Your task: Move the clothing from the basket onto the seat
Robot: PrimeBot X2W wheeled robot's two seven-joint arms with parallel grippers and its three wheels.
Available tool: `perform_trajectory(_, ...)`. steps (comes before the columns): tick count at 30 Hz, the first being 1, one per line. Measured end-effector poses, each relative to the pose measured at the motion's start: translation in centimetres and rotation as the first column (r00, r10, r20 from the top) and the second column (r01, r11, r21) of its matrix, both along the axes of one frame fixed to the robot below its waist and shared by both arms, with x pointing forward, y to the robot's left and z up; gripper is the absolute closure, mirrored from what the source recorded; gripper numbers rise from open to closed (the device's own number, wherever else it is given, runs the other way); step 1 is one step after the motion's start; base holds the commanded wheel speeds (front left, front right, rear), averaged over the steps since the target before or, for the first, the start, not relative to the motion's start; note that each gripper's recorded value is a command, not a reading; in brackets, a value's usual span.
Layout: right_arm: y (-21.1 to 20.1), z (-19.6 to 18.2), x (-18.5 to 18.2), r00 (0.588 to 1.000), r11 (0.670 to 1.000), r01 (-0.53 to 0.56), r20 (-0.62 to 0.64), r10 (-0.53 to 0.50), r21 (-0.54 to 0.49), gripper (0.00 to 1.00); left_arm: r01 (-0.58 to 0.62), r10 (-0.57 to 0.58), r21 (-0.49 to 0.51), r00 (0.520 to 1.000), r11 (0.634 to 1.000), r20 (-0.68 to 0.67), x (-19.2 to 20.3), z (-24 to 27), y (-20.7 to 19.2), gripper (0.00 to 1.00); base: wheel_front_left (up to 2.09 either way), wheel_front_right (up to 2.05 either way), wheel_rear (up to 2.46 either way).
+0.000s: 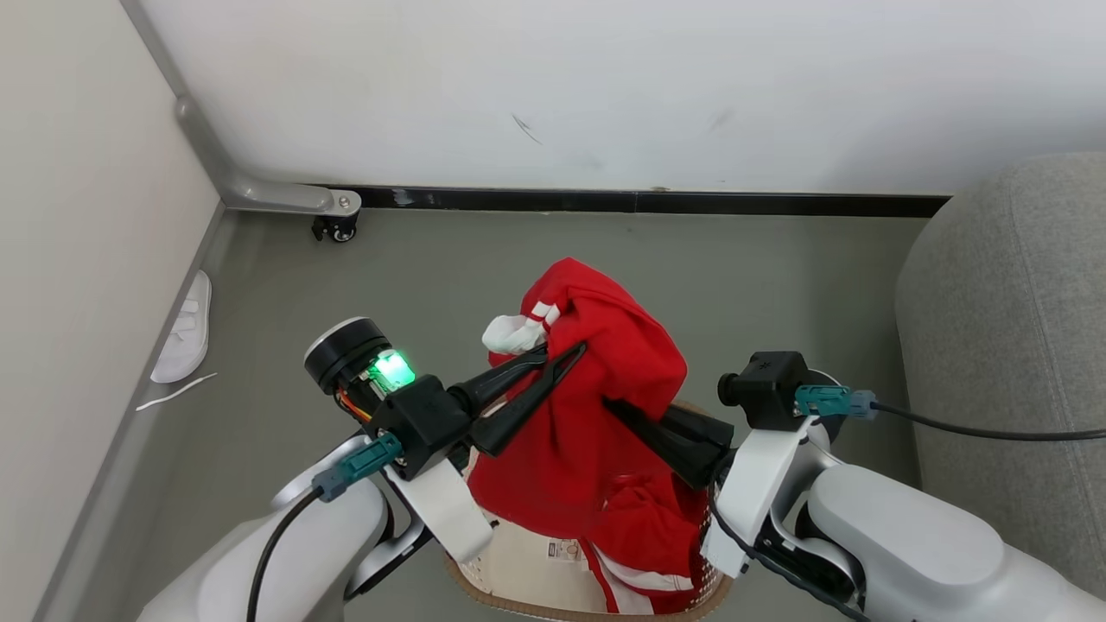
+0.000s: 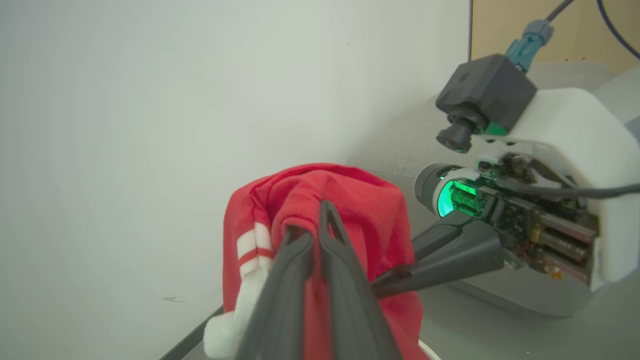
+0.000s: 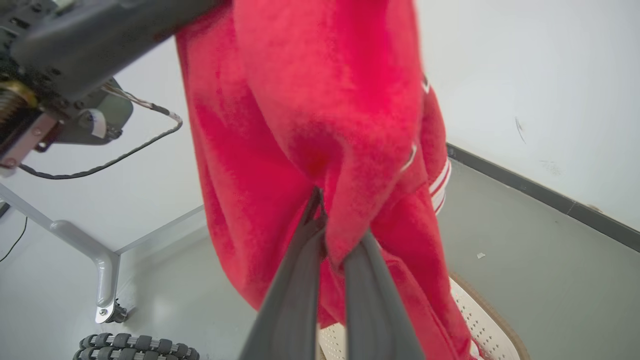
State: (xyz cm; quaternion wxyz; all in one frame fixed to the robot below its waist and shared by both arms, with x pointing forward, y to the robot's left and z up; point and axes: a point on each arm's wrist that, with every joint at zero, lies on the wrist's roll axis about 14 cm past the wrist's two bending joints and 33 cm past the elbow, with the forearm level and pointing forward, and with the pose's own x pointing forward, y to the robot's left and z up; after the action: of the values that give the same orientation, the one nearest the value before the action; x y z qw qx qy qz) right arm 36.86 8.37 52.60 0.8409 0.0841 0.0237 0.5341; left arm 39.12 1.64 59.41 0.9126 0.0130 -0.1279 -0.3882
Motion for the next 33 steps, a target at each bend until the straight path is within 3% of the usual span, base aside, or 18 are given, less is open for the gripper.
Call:
perform_trajectory(5, -0.5, 0.3, 0.5, 1.0, 1.0, 0.024, 0.003, -0.024, 0.007, 1.0, -0.012, 0.012, -0.015, 1.0, 1.0, -0.008, 0.5, 0.1, 0.3, 1.0, 0.0, 0.0, 0.0)
perform_trajectory(9, -0.8, 0.4, 0.8, 0.999, 0.999, 0.038, 0.005, -0.038, 0.01, 1.0, -0.017, 0.017, -0.021, 1.0, 1.0, -0.014, 0.7, 0.1, 0.4, 0.69, 0.0, 0.0, 0.0)
perform_trajectory(10, -1.0, 0.5, 1.0, 0.999, 0.999, 0.046, 0.008, -0.046, 0.012, 1.0, -0.017, 0.017, -0.021, 1.0, 1.0, -0.015, 0.7, 0.1, 0.4, 0.69, 0.0, 0.0, 0.0)
perform_trajectory(11, -1.2, 0.7, 1.2, 0.998, 0.998, 0.056, 0.012, -0.056, 0.016, 1.0, -0.017, 0.017, -0.02, 1.0, 1.0, -0.016, 0.8, 0.0, 0.4, 0.58, 0.0, 0.0, 0.0)
perform_trajectory(13, -1.7, 1.2, 1.8, 0.997, 0.997, 0.079, 0.026, -0.079, 0.024, 1.0, -0.015, 0.015, -0.019, 1.0, 1.0, -0.016, 0.8, 0.0, 0.3, 0.07, 0.0, 0.0, 0.0)
perform_trajectory(14, -2.0, 1.5, 2.1, 0.995, 0.995, 0.091, 0.033, -0.092, 0.028, 1.0, -0.014, 0.013, -0.019, 1.0, 1.0, -0.016, 0.8, 0.0, 0.3, 0.0, 0.0, 0.0, 0.0)
perform_trajectory(33, -6.7, 2.6, 4.1, 0.965, 0.968, 0.246, 0.078, -0.249, 0.046, 1.0, 0.017, -0.017, -0.018, 1.0, 1.0, -0.022, 1.1, -0.2, -0.7, 0.0, 0.0, 0.0, 0.0)
